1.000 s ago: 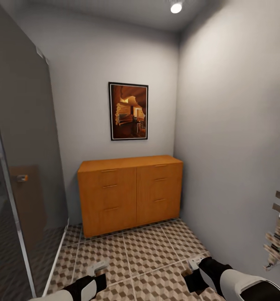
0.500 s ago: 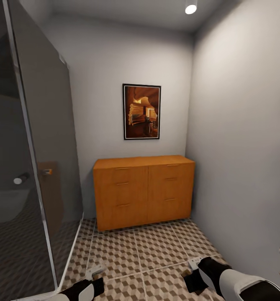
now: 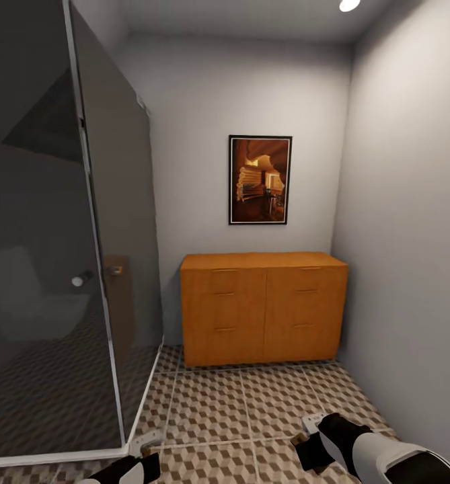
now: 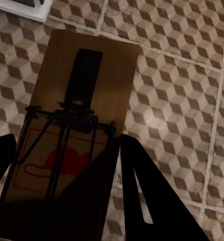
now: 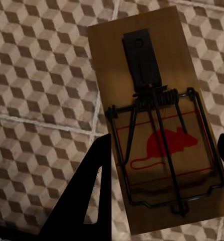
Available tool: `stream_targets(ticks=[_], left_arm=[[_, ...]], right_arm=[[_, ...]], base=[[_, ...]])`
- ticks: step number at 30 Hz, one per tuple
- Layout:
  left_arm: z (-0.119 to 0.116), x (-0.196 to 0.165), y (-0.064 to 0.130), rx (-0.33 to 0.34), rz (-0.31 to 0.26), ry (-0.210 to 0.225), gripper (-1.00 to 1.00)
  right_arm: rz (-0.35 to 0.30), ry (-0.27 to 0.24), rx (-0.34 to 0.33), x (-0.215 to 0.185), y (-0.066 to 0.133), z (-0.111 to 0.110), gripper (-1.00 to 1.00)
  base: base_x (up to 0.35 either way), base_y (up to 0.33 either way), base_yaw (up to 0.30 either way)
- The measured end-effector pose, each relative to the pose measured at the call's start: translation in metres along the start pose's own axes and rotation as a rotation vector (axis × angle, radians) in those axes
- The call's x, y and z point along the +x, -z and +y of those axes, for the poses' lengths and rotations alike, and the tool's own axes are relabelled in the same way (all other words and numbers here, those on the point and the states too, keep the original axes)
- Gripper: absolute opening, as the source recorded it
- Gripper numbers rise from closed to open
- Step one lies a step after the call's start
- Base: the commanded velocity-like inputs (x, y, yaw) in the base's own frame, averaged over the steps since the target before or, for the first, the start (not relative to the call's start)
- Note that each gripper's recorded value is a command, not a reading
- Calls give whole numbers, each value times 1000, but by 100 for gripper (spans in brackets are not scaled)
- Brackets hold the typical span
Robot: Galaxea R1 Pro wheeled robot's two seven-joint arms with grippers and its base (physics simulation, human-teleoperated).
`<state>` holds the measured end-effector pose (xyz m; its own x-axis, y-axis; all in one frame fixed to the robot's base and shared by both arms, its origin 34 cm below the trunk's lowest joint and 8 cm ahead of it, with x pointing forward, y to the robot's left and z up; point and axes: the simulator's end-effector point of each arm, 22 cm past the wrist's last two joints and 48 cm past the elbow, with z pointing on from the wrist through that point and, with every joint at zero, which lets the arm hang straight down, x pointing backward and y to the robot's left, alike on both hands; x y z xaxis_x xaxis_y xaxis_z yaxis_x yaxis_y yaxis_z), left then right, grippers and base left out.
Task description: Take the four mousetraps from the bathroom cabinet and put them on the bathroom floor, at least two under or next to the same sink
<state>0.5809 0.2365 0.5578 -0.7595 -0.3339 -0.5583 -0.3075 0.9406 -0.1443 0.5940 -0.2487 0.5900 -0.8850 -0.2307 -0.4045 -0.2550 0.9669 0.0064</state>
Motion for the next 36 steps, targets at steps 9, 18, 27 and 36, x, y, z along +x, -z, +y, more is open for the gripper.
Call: stream_targets(ticks=[9,18,27,36], left_arm=[[30,-7,-2,-32,0,116,-100],[38,-9,-3,-40,-1,146,-100],[38,-16,-4,-43,-42,152,-100],[40,-13,-6,-47,-40,152,-100]], right_arm=[[0,2,0,0,0,1,-100],[3,1,0,0,0,1,-100],[14,0,-1,4,-2,1,-100],[22,0,-4,7,-5,2,-100]], base=[[0,0,292],[0,0,292],[0,0,278],[0,0,263]])
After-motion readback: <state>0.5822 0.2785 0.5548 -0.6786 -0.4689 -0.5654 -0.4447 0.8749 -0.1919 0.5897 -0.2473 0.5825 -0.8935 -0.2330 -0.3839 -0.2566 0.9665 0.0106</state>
